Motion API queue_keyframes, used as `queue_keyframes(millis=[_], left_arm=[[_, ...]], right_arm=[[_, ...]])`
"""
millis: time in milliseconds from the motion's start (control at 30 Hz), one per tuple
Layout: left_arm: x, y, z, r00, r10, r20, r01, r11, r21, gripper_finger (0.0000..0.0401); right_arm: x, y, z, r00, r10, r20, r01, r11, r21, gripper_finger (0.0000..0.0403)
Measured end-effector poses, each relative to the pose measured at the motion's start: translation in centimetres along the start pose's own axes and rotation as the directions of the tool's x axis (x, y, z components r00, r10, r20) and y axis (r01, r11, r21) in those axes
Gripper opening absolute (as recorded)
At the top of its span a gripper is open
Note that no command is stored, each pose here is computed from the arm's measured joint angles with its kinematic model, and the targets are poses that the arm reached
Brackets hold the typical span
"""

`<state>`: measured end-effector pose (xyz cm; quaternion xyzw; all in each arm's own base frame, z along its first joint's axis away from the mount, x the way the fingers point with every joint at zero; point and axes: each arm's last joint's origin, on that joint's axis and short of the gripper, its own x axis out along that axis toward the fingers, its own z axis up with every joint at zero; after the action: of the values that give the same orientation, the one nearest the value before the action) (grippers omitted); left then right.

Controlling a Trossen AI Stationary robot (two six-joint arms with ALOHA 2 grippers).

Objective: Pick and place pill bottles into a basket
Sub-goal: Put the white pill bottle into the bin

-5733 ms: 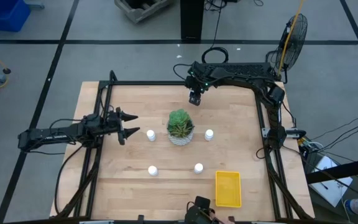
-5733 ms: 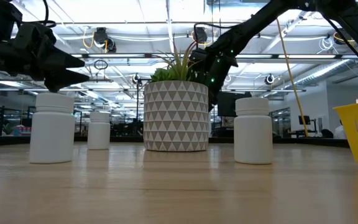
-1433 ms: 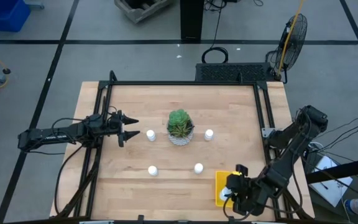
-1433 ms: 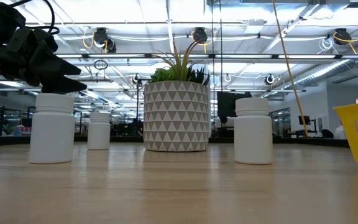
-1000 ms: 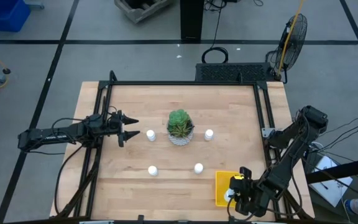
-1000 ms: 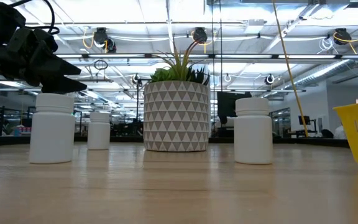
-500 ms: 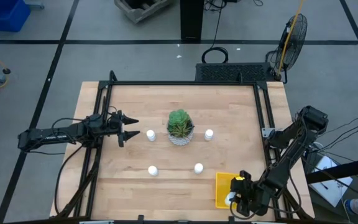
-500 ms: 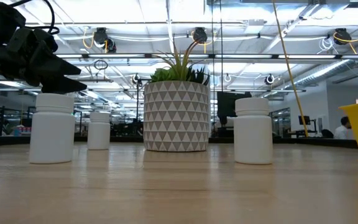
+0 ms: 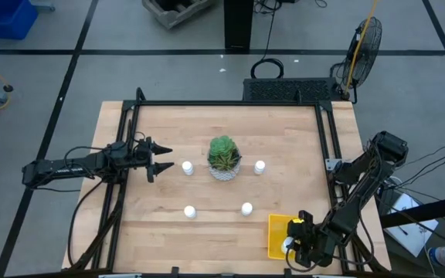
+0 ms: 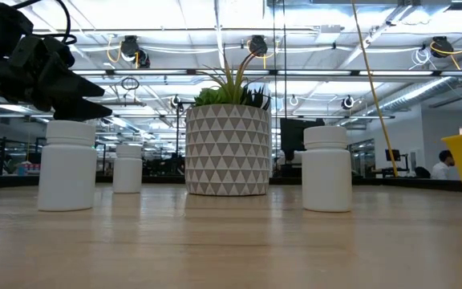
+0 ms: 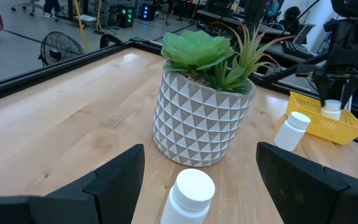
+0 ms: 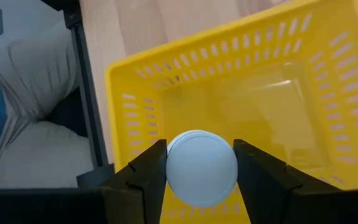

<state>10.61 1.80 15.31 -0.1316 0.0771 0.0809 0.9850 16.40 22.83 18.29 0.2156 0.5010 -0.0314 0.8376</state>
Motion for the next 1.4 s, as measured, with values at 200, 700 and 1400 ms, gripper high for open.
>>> queue_keyframes(millis=[200,700,1400], left_arm=[[0.0,0.0,0.0,1.000,0.000,0.000,0.000,1.000,0.000,0.0310],[0.0,0.0,0.0,1.000,0.000,0.000,0.000,1.000,-0.001,0.0310],[0.0,0.0,0.0,1.000,-0.013,-0.002,0.013,1.000,-0.004,0.0310]], right_arm=[[0.0,-0.4,0.2,0.999,-0.039,0.015,0.040,0.999,-0.033,0.0155],[-0.1,-1.2,0.1,0.992,-0.124,0.010,0.124,0.988,-0.091,0.0157],[-0.2,-2.3,0.0,0.970,-0.242,0.035,0.244,0.960,-0.137,0.0155]])
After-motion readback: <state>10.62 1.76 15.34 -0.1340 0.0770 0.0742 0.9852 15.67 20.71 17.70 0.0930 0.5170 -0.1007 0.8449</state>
